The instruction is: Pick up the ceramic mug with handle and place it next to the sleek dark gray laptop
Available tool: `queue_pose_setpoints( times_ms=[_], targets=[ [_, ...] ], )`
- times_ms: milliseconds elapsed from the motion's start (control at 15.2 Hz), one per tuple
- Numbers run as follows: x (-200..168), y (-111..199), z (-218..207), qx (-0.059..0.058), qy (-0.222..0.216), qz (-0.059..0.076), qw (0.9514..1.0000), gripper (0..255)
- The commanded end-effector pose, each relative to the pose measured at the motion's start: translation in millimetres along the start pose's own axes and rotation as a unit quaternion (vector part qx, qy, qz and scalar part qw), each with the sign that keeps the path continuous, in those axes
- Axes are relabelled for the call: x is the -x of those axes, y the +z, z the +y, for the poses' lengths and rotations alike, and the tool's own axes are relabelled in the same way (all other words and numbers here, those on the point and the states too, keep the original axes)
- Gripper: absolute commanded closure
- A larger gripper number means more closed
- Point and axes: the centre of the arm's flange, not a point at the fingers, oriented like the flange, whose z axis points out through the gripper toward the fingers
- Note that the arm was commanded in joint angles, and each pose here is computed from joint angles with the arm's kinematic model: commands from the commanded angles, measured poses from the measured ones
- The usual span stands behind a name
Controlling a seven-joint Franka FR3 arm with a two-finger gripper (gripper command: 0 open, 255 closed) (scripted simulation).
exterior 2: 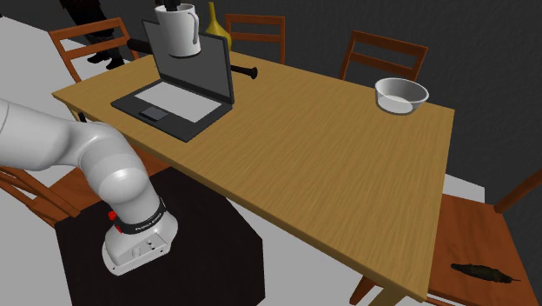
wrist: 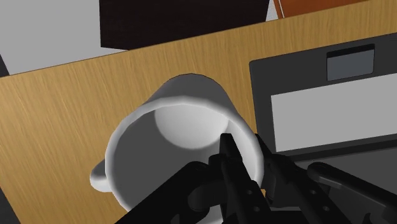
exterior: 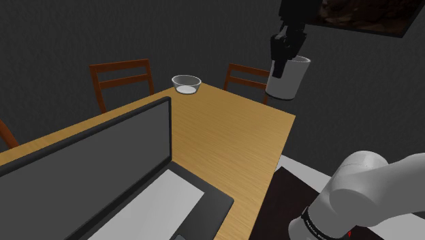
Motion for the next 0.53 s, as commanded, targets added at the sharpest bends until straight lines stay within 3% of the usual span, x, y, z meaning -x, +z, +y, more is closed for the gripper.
queue_pose_setpoints(
  times_ms=[0, 462],
  targets=[
    [1, 9, -3, 0.000, 0.000, 0.000, 1.0000, 255],
    [0, 46, -5, 0.000, 0.000, 0.000, 1.0000, 255]
  ],
)
